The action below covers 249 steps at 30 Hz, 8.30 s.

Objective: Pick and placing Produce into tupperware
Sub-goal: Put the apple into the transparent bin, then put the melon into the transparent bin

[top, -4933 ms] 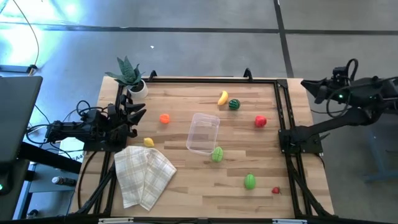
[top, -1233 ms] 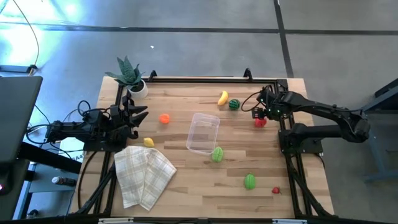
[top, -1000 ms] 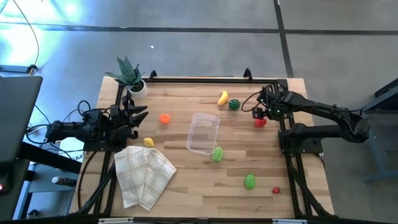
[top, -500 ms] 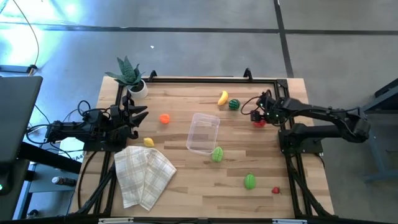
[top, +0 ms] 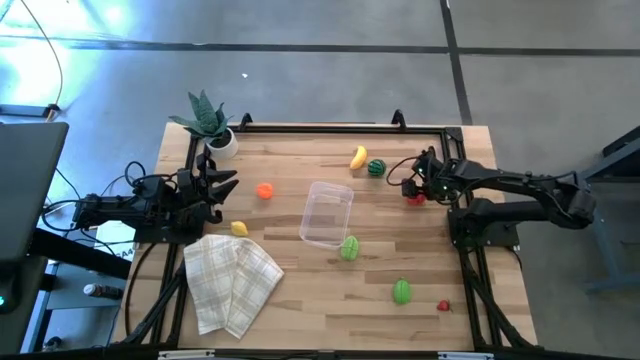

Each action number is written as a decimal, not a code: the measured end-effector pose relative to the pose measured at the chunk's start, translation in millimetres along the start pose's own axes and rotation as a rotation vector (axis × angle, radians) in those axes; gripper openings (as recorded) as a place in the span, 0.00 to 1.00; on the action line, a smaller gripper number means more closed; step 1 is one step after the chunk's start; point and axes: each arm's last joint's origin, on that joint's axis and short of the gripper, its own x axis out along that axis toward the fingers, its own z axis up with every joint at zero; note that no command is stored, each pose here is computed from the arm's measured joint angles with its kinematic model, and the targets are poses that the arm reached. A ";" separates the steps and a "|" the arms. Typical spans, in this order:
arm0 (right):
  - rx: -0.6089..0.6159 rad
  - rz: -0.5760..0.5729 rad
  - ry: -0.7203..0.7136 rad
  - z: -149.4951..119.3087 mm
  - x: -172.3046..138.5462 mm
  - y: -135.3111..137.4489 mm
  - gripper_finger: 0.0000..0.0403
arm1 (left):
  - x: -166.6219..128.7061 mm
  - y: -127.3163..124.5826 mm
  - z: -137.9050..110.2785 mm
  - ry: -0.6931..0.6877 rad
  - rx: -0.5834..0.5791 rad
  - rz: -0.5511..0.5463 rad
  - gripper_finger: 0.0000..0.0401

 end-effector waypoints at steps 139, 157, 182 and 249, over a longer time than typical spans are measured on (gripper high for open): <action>-1.383 0.230 0.052 -57.1 28.9 290.8 0.64 | 0.0 0.0 -0.5 0.005 0.001 0.000 0.28; -1.453 0.148 0.001 -56.0 48.6 291.5 0.64 | -0.2 -0.1 -6.2 0.063 0.017 -0.001 0.28; -1.467 0.102 -0.070 -53.5 48.6 293.1 0.65 | -3.2 0.4 -24.9 0.254 0.071 -0.005 0.28; -1.406 0.074 0.078 -38.3 -69.5 301.7 0.78 | -3.9 0.5 -27.4 0.279 0.078 -0.005 0.28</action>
